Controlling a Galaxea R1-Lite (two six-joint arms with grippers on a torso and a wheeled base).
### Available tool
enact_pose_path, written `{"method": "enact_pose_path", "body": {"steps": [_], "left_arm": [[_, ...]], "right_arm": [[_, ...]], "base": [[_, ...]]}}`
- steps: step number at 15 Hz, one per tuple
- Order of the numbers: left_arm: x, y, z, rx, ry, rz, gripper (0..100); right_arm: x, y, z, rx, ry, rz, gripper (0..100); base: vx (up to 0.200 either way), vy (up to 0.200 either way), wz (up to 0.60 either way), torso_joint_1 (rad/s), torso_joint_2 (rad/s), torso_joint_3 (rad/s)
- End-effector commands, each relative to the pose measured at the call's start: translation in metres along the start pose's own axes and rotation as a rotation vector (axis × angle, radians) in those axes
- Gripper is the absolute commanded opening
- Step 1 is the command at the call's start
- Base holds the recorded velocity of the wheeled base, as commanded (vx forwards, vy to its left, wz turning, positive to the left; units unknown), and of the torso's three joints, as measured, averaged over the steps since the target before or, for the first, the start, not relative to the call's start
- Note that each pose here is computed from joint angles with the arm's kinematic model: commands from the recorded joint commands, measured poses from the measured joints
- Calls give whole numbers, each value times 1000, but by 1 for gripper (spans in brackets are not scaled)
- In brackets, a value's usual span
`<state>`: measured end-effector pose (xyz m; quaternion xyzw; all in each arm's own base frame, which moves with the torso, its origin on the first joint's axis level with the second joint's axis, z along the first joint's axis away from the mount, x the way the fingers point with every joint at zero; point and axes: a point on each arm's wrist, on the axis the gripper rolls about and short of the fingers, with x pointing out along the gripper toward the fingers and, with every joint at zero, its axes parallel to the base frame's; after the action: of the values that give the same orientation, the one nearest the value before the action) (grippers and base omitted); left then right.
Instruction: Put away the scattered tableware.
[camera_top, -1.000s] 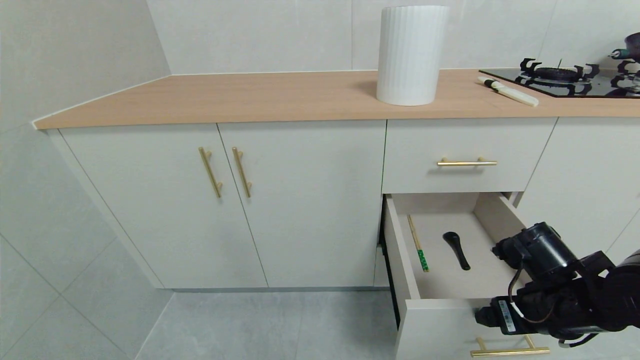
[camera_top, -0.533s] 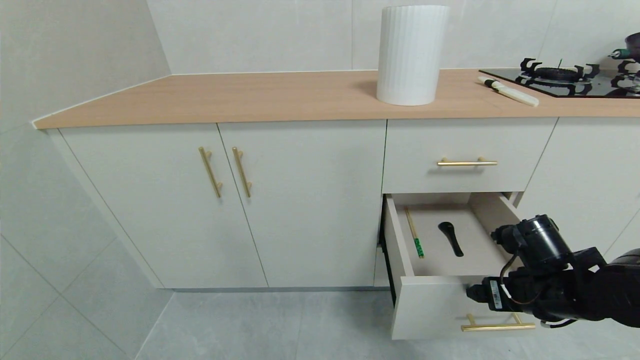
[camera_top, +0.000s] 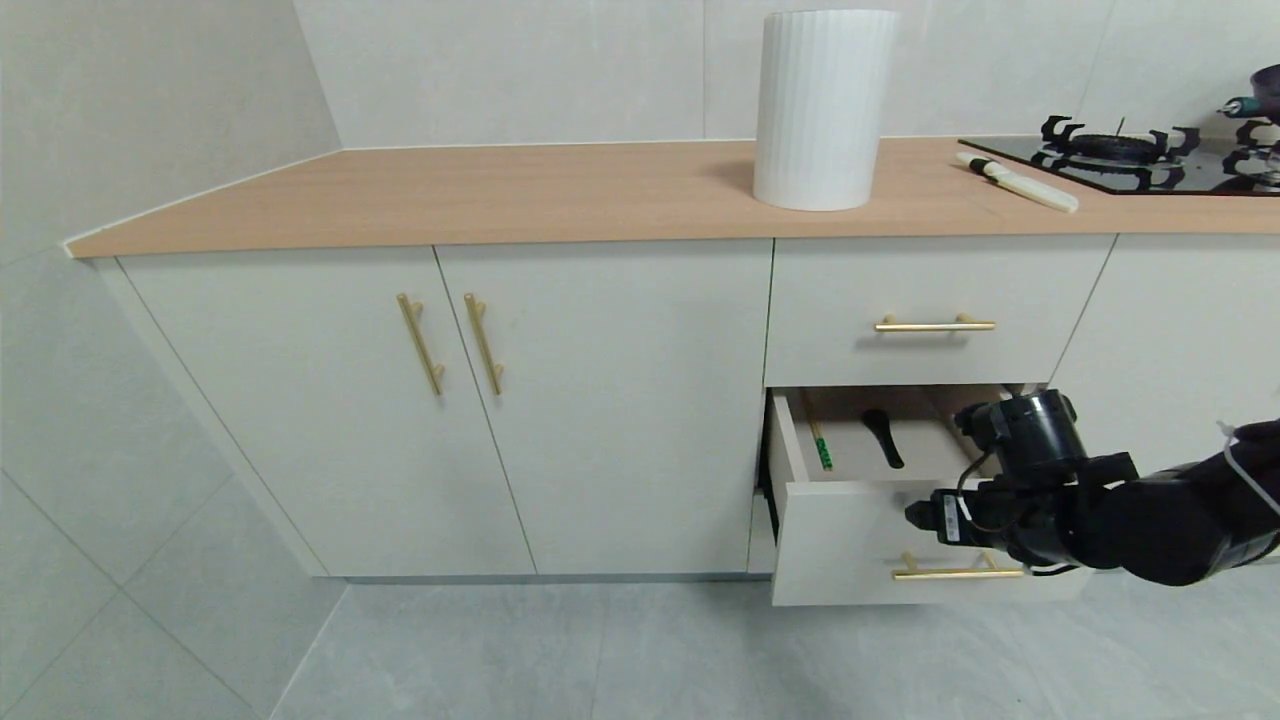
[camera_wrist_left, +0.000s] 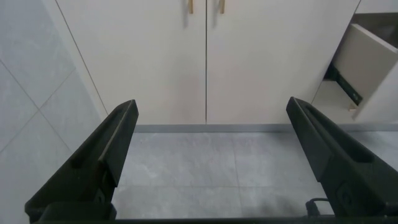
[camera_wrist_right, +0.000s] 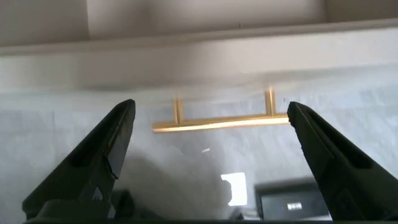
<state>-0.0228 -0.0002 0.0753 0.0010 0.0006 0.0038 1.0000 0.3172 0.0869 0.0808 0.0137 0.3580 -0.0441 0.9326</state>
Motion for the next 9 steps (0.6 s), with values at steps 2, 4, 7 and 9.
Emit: {"method": "enact_pose_path", "body": {"steps": [2,4,7,9], "left_arm": [[0,0,0,1,0,0,100],[0,0,0,1,0,0,100],[0,0,0,0,0,2,100],[0,0,0,1,0,0,100]], "right_arm": [[29,10,13,7,-16,0,100],[44,11,22,23,-32,-6,100],[57,12,22,37,-36,-8,100],[65,10,23,56,-83,-6,100]], "base": [[0,0,0,0,0,0],[0,0,0,0,0,0],[0,0,0,0,0,0],[0,0,0,0,0,0]]}}
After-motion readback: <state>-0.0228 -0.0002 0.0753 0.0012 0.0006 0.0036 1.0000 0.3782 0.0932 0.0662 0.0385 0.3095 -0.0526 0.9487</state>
